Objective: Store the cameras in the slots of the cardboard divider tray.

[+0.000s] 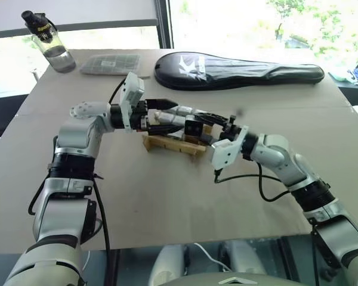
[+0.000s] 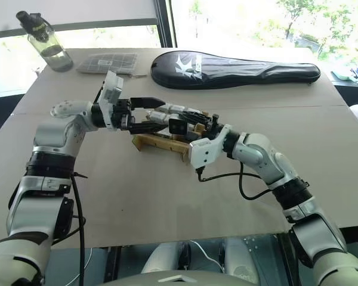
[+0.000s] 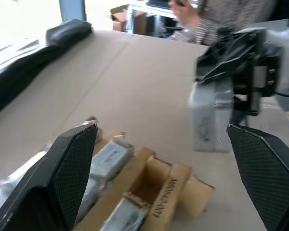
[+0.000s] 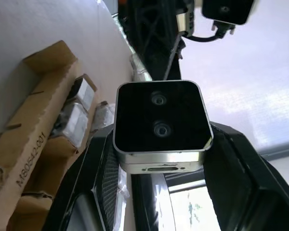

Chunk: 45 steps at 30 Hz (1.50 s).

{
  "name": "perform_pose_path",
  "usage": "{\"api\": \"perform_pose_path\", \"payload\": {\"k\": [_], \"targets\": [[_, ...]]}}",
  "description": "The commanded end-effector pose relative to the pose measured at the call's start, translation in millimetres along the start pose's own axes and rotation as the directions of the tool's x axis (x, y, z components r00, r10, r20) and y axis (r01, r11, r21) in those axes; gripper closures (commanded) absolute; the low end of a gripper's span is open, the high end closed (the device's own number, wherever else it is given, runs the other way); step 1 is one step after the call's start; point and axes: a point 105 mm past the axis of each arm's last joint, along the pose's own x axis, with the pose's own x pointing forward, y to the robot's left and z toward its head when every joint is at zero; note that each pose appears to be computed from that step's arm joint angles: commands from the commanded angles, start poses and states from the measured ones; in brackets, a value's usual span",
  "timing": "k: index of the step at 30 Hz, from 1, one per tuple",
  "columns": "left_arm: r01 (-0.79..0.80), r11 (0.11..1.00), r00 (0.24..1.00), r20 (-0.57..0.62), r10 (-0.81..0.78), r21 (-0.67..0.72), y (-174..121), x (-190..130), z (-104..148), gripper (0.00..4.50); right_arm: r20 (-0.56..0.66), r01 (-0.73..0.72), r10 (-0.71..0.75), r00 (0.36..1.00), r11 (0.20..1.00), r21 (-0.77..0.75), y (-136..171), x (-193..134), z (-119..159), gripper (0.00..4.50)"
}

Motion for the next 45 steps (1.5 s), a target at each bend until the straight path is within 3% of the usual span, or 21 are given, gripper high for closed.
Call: {"api": "perform_pose_path", "payload": {"k": [1, 12, 15, 18, 20, 34, 39, 45], "targets": [[0.115, 0.993, 0.993, -0.001, -0.115, 0.008, -10.3, 1.5, 10.7, 0.0, 0.066, 0.022, -0.019, 0.998, 0.999, -0.042, -11.6, 9.2, 17.2, 2.56], [0.171, 0.985, 0.985, -0.029, -0.172, -0.026, -15.1, 0.8, 7.1, 0.0, 0.063, 0.001, 0.003, 0.998, 0.998, -0.066, -9.3, 13.1, 17.3, 2.56], [0.175, 0.984, 0.984, -0.012, -0.175, -0.032, -15.3, 0.1, 10.2, 1.26, 0.066, -0.004, 0.008, 0.998, 0.998, -0.063, -7.2, 12.9, 17.8, 2.56], [0.174, 0.984, 0.985, -0.008, -0.174, -0.033, -15.4, -1.4, 12.0, 2.87, 0.072, -0.009, 0.013, 0.997, 0.998, -0.06, -4.8, 13.5, 18.8, 2.56], [0.172, 0.985, 0.985, -0.013, -0.172, -0.032, -15.3, -3.0, 12.3, 3.72, 0.076, -0.013, 0.018, 0.997, 0.998, -0.058, -3.1, 13.8, 19.5, 2.56], [0.186, 0.982, 0.976, -0.108, -0.188, -0.029, -14.4, -1.9, 5.5, 3.77, 0.074, -0.109, 0.116, 0.991, 0.99, -0.089, 14.5, 10.7, 19.4, 2.56], [0.205, 0.978, 0.972, -0.132, -0.196, 0.051, -9.2, 10.0, 1.0, 3.77, 0.042, -0.076, 0.078, 0.996, 0.996, -0.038, 9.8, 8.0, 14.5, 0.12], [0.166, 0.964, 0.983, -0.112, -0.146, 0.206, 12.2, 27.8, -7.1, 3.77, -0.093, -0.021, 0.043, 0.995, 0.975, 0.221, 12.6, -27.3, -3.8, 0.02]]}}
